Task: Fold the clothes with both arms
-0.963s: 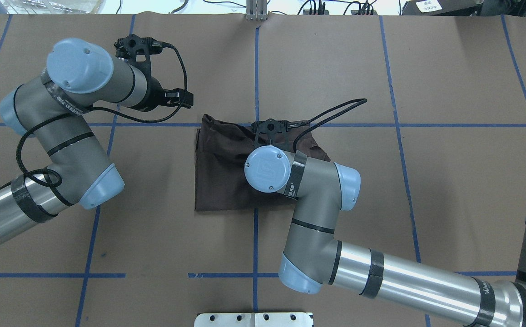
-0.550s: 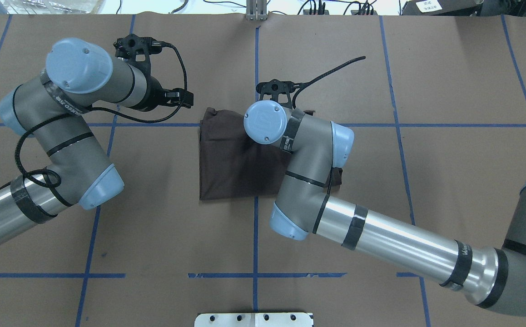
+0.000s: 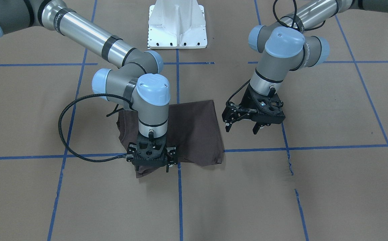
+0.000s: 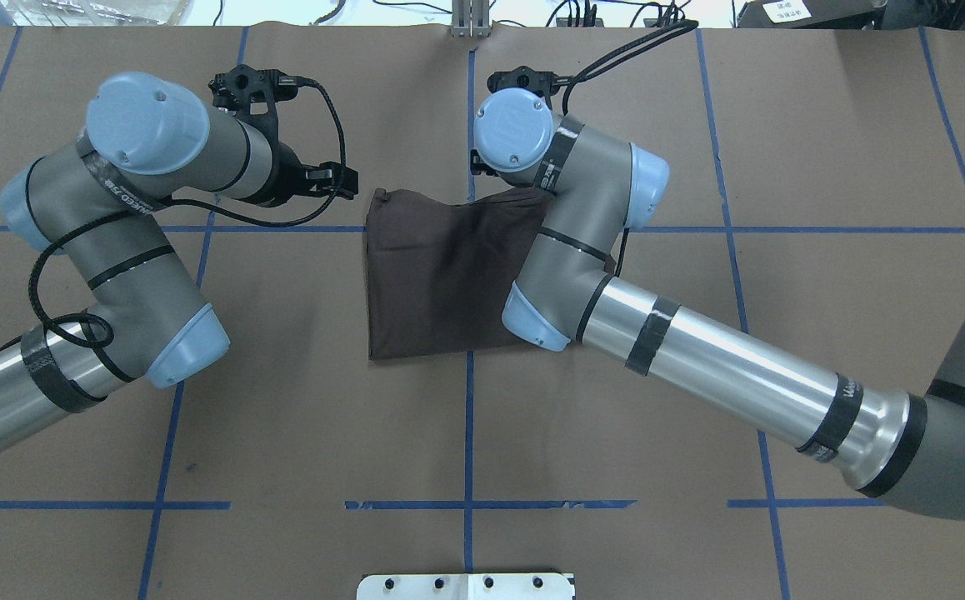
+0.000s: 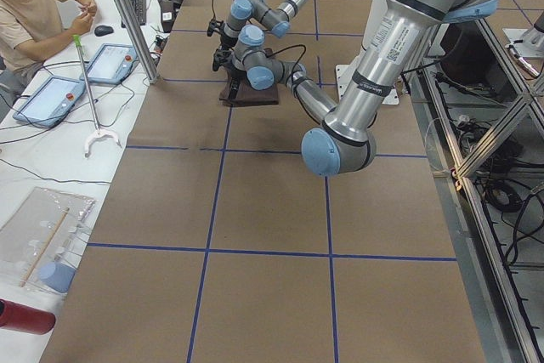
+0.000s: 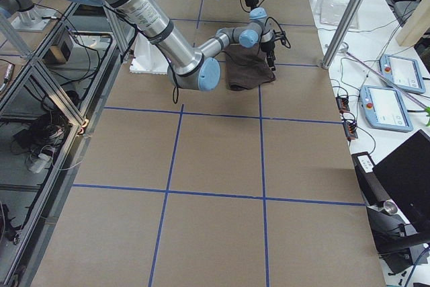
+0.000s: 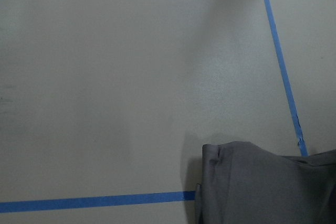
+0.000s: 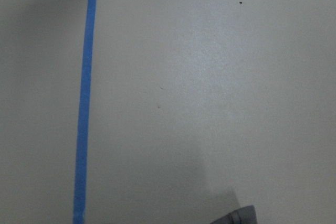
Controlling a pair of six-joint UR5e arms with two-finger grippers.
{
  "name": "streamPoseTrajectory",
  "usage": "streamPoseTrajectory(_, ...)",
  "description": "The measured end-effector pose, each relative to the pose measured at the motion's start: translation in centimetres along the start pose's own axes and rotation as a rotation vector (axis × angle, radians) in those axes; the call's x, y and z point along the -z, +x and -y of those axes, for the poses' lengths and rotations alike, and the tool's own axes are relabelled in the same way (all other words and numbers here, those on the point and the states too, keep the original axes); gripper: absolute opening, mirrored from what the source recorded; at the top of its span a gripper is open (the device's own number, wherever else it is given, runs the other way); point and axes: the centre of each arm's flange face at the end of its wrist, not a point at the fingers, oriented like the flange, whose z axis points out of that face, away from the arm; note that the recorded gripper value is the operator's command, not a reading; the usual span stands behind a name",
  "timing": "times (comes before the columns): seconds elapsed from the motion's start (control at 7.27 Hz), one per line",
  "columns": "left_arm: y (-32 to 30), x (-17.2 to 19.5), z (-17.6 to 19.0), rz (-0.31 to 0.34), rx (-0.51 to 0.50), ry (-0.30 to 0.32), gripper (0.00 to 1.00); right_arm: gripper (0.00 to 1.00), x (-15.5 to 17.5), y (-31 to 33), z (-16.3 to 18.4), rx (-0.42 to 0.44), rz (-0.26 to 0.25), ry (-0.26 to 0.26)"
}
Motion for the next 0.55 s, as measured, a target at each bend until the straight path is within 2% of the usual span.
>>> streamPoseTrajectory(0.14,0.5,-0.8,-0.5,0.004,0.019,-0.012,0.85,1.0,1.7,0.8,1.8,-0.015,0.051,-0.042)
streamPoseTrajectory(0.28,0.9,-2.1,-0.5,0.017,0.069,-0.02,0.6,1.0,3.1,2.1,3.5,-0.024,0.091,-0.075)
streamPoseTrajectory(0.41,1.5,-3.7,0.1,0.034,0.151,-0.008,0.49,1.0,4.0,3.7,4.7,-0.021,0.112,-0.09)
streamPoseTrajectory(0.55,2.2,-5.2,0.9,0.047,0.212,0.017,0.45,1.0,4.2,5.2,5.3,-0.014,0.118,-0.095)
